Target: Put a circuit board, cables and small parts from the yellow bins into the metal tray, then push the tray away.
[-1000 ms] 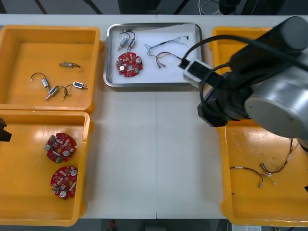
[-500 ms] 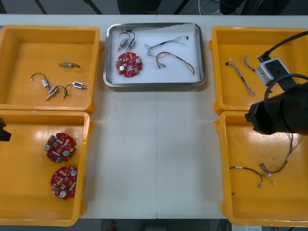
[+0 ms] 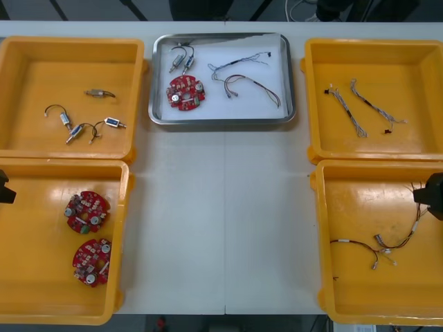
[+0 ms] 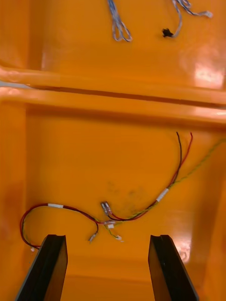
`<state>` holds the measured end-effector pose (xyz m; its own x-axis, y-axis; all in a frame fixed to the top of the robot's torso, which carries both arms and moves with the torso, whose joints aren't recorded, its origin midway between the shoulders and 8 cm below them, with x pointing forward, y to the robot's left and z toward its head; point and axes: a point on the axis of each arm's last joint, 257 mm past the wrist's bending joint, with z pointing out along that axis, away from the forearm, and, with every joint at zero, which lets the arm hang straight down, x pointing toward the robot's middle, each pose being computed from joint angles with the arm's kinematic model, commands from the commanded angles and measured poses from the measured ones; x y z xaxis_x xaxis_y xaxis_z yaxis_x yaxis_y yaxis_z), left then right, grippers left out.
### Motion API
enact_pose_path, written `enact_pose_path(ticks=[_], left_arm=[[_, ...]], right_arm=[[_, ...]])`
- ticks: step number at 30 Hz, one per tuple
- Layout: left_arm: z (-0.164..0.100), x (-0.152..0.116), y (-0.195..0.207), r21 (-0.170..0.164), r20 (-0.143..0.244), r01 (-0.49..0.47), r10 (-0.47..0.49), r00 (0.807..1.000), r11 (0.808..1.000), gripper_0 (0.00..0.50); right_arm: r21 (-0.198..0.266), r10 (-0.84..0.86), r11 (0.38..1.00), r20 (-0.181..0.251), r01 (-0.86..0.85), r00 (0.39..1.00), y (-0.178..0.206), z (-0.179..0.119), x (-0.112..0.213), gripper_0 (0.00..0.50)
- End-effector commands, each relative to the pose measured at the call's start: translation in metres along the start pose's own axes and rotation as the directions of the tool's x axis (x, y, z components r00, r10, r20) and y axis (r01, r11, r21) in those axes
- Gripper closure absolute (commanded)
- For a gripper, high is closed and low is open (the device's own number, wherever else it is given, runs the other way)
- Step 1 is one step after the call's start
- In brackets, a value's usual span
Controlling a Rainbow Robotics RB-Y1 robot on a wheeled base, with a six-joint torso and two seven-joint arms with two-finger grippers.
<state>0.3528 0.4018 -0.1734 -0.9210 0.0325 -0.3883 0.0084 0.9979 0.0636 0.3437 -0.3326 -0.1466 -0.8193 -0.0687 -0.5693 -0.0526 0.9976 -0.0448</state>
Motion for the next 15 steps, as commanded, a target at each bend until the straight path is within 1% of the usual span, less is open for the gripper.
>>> enact_pose_path(ticks=[1, 3, 6, 7, 10, 12, 15], left_arm=[[-0.005, 0.001, 0.005, -0.012, 0.018, -0.049, 0.049, 0.999, 0.999, 0.000], [-0.005, 0.001, 0.005, -0.012, 0.018, -0.049, 0.049, 0.999, 0.999, 0.000], [-0.005, 0.001, 0.005, -0.012, 0.018, -0.049, 0.049, 0.999, 0.999, 0.000], [-0.005, 0.001, 0.005, -0.012, 0.018, -0.049, 0.049, 0.999, 0.999, 0.000], [-0.005, 0.001, 0.005, -0.012, 0.018, -0.049, 0.049, 0.999, 0.999, 0.000], [-0.005, 0.001, 0.005, -0.012, 0.018, -0.049, 0.049, 0.999, 0.999, 0.000], [-0.005, 0.001, 0.005, -0.012, 0.018, -0.049, 0.049, 0.999, 0.999, 0.000]], right_arm=[[0.088, 0.057, 0.995, -0.005, -0.056, 0.998, -0.025, -0.006, 0.012, 0.000], [0.086, 0.072, 0.994, -0.011, -0.071, 0.997, -0.026, -0.004, 0.013, 0.000], [0.077, 0.094, 0.993, -0.033, -0.092, 0.995, -0.028, 0.001, 0.016, 0.000], [0.067, 0.099, 0.993, -0.047, -0.096, 0.994, -0.027, 0.004, 0.018, 0.000], [0.047, 0.108, 0.993, -0.067, -0.105, 0.992, -0.024, 0.011, 0.014, 0.000], [0.052, 0.116, 0.992, -0.062, -0.113, 0.991, -0.025, 0.013, 0.011, 0.000], [0.044, 0.120, 0.992, -0.062, -0.117, 0.991, -0.025, 0.013, 0.007, 0.000]])
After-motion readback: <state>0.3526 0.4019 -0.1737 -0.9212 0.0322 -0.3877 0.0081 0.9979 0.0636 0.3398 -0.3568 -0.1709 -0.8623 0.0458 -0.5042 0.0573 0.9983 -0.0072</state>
